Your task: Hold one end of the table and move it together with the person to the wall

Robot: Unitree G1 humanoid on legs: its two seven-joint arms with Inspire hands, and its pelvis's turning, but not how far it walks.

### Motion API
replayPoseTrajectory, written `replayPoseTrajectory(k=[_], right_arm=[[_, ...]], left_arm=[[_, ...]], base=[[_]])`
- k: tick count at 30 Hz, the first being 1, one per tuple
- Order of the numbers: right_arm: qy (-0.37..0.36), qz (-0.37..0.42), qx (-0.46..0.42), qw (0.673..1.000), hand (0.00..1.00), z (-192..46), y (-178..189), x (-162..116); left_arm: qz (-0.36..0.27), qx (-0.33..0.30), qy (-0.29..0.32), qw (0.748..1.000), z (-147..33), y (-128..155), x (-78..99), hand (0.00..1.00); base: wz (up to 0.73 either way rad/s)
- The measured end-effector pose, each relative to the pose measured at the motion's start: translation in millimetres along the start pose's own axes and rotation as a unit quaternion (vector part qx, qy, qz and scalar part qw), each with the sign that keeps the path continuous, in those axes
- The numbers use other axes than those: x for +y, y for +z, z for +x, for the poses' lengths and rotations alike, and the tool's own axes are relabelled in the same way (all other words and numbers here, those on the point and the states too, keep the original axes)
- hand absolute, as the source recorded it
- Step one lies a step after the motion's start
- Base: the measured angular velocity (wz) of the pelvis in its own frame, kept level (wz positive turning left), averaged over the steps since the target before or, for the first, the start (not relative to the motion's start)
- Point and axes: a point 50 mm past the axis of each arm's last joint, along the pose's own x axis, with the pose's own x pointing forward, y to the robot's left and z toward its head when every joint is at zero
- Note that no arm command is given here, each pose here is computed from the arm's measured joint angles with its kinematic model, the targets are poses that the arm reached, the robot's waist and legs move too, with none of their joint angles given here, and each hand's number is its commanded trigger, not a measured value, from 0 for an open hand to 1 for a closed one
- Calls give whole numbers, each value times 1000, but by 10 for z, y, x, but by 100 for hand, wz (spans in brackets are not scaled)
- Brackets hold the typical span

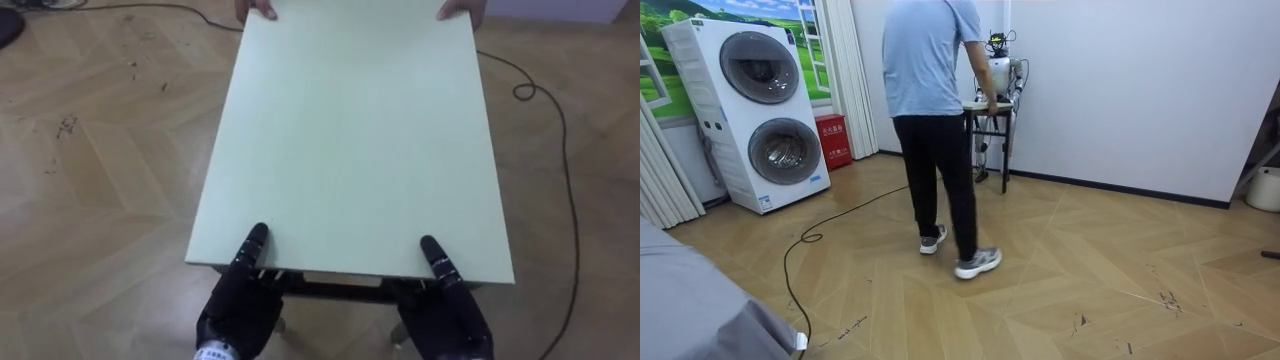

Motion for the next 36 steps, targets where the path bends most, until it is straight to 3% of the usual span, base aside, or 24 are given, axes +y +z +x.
replayPoseTrajectory(k=[19,24,29,36], right_arm=[[1,-17,5,1000,100,29,10,18],[-5,-8,-19,1000,100,-56,64,-49],[-8,-20,7,1000,100,-20,-2,-1],[-1,-42,12,999,100,51,48,44]], left_arm=[[-8,-6,-2,1000,-140,-9,99,100],[39,16,-34,999,-57,-30,-7,100],[4,3,-8,1000,-199,-24,135,100],[-14,-1,-3,1000,-225,-47,149,100]], base=[[3],[53],[-35],[21]])
